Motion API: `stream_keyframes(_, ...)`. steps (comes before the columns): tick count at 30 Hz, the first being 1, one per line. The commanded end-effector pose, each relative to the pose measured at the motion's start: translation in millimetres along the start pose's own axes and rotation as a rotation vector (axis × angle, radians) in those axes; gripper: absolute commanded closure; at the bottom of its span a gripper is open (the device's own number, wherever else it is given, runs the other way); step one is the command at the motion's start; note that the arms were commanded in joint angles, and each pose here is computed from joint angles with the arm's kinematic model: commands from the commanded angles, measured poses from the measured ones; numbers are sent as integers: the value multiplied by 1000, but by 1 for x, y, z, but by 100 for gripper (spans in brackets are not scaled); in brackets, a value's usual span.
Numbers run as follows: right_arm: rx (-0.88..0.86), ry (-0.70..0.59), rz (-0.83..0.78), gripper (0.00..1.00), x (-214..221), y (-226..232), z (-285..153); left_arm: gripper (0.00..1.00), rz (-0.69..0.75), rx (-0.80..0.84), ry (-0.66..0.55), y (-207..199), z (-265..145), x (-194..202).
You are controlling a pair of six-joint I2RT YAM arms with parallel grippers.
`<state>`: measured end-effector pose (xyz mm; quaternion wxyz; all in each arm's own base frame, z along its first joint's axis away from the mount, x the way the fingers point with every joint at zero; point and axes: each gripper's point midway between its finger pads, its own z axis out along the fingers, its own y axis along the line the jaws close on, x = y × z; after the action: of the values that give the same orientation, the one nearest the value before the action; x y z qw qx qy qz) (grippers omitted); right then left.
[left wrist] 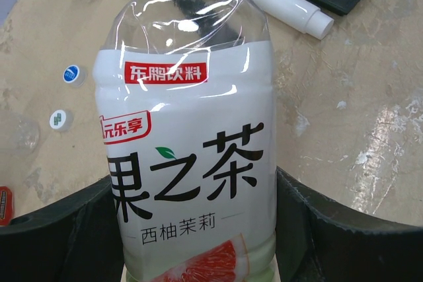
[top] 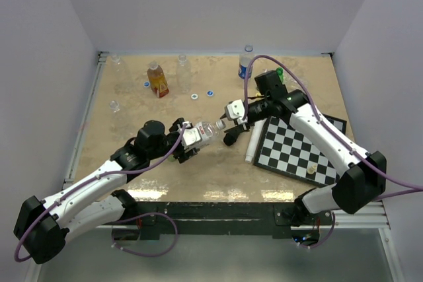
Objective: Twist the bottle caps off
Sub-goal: Unscrew the bottle cap from the plastic bottle.
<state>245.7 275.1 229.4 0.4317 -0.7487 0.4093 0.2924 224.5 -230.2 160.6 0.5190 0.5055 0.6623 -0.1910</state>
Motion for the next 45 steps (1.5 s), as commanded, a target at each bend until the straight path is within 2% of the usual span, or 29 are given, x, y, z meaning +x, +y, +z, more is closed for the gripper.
stream_keyframes(1,60,32,164,45,-8,-15,-12,100,2,-39,-45,11,-2,-16)
stream_keyframes(7,50,69,239,19,-6,-9,-16,100,3,-38,-47,10,-2,-17)
stream_keyframes(8,58,78,244,17,-6,-10,-18,100,4,-42,-47,11,-3,-17)
stream_keyframes(13,122,157,289,15,-3,-13,-32,100,3,-41,-49,11,-3,-17)
stream_keyframes(20,196,160,360,14,-13,-14,-46,100,2,-40,-51,11,-3,-18)
stream_keyframes(27,122,134,464,15,-13,4,-37,100,0,-40,-51,11,-3,-18)
stream_keyframes(45,79,71,525,15,-15,14,-29,100,0,-42,-49,11,-3,-18)
